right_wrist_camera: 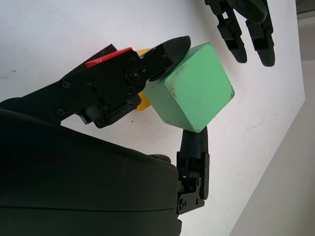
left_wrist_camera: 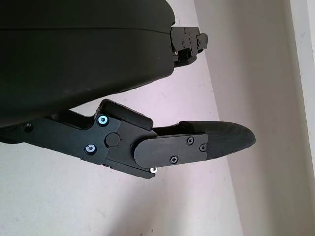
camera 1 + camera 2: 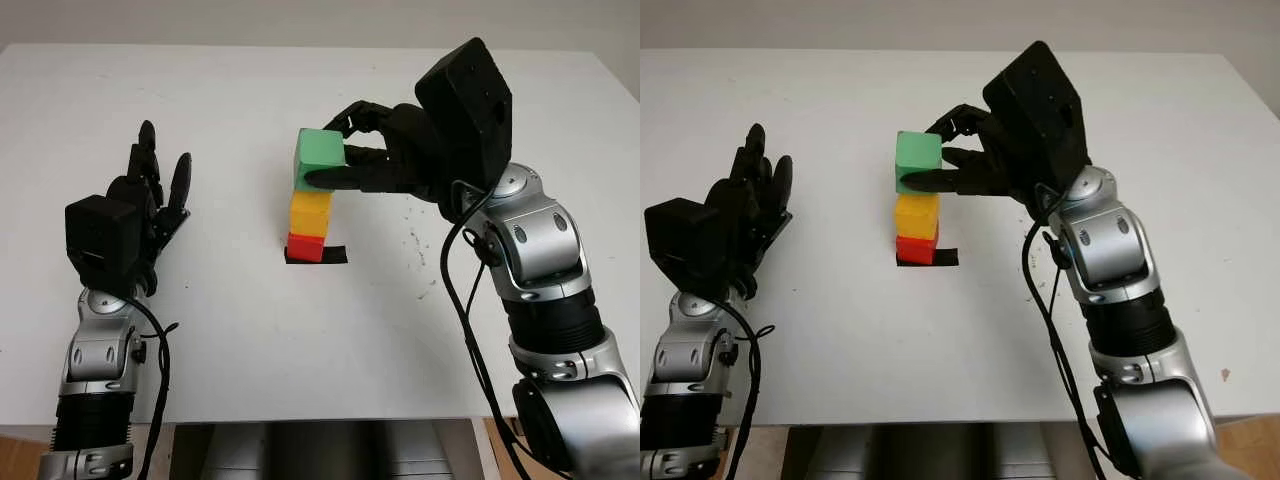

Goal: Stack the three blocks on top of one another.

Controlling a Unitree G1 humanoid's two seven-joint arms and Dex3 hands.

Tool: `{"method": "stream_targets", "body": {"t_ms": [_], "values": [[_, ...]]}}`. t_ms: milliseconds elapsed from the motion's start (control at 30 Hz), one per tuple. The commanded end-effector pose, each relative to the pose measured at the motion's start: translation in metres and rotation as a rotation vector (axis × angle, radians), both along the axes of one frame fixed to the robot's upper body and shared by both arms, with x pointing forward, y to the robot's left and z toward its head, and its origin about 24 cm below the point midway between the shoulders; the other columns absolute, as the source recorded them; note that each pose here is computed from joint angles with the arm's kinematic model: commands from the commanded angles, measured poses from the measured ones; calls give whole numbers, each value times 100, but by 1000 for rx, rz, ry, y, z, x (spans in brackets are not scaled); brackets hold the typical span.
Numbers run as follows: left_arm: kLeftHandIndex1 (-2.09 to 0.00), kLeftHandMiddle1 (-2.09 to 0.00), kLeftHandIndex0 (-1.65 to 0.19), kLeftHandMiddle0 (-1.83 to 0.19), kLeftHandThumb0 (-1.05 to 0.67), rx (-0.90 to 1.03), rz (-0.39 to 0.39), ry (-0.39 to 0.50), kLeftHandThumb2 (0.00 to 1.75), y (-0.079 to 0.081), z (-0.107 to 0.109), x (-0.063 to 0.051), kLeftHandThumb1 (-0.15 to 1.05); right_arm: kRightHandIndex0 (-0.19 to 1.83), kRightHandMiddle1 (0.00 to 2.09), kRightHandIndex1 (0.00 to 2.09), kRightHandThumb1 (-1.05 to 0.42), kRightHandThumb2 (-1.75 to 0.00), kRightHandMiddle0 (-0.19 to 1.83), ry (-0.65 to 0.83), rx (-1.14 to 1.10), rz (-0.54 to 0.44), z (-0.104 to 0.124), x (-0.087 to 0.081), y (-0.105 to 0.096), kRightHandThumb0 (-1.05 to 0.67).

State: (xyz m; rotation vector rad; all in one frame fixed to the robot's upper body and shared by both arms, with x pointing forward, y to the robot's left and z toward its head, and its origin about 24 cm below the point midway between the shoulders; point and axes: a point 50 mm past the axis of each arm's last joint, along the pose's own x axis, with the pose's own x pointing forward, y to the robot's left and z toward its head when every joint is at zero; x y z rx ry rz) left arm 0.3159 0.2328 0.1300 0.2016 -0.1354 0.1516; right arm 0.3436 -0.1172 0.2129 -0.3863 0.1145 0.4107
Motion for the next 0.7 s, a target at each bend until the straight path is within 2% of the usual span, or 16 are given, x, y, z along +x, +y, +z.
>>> {"method": "stream_targets", "body": {"t_ms": [0,467,667], "values": [[-5,-5,11,17,-76,15,-7,-24,52,-1,5,-1,105,30,176,4,-105,-7,19,-3,9,3,-1,-1,0,-43],[-5,-5,11,17,-76,5,-2,-21,52,0,5,-2,105,30,183,4,-104,-6,23,-5,-19,11,-4,0,1,-45],[-5,-5,11,18,-76,9,-4,-21,52,0,4,-2,105,29,180,4,-104,-5,22,3,-22,3,-6,-1,1,-44]]}}
